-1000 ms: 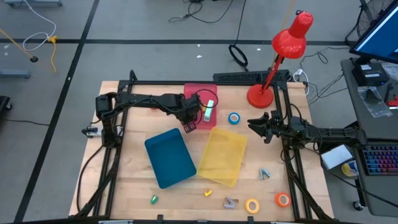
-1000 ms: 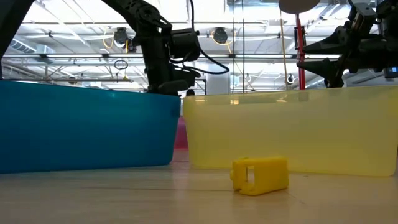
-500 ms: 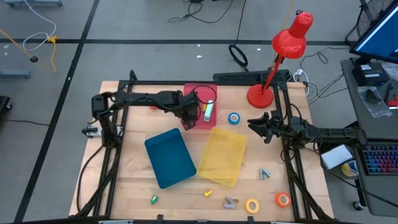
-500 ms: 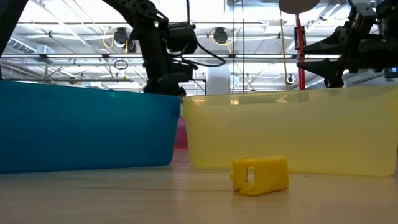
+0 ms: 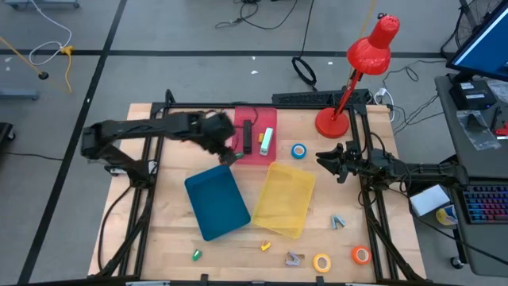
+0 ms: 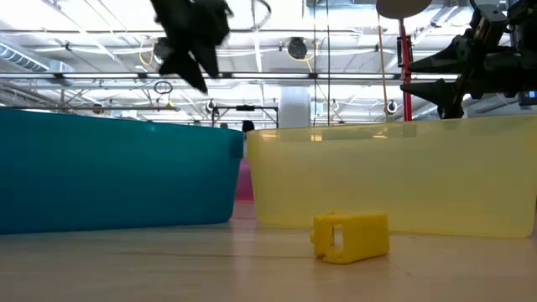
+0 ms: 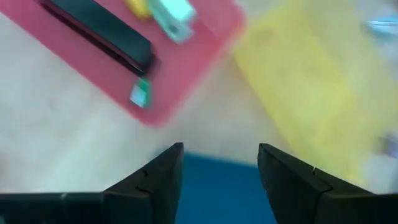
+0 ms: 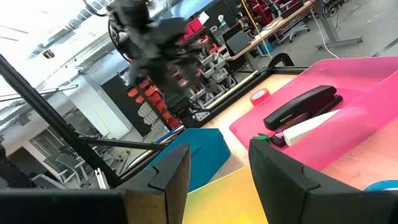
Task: Pick and place Stapler, Stapler remover, tape
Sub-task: Put the small green stapler into the red bin
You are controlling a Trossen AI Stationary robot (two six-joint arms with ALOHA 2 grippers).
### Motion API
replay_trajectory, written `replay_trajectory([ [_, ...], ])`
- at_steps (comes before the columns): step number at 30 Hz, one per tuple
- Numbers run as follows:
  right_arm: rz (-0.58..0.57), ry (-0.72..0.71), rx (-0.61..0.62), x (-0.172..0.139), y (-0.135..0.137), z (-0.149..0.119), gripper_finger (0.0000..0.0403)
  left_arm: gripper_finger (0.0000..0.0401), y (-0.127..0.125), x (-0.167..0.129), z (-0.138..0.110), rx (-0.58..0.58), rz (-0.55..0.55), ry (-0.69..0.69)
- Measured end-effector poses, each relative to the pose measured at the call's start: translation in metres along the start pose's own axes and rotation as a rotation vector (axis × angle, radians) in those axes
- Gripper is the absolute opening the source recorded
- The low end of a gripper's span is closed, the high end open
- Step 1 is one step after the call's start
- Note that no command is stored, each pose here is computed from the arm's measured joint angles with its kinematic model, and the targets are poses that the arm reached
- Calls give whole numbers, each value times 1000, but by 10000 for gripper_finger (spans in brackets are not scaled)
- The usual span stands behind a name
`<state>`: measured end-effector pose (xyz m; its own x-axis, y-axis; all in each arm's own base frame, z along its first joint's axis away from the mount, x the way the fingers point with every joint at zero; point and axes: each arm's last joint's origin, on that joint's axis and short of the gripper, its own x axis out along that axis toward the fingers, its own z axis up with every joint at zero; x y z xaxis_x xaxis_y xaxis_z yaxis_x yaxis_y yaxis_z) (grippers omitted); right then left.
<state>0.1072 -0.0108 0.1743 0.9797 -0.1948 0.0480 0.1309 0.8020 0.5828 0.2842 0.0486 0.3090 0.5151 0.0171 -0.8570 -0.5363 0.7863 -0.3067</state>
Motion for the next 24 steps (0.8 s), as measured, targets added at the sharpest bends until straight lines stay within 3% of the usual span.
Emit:
replay_trajectory([
  [5,0,0,0,0,0,0,157,207,-36,-36,-40,-92,-145,75],
  [11,0,0,0,0,0,0,157,207,-80,-50,-89,-234,-235,246],
  [16,0,0,3,0,0,0,157,207,-109,-48,-129,-287,-207,371],
  [24,0,0,4,0,0,0,157,207,-140,-35,-182,-335,-86,440],
])
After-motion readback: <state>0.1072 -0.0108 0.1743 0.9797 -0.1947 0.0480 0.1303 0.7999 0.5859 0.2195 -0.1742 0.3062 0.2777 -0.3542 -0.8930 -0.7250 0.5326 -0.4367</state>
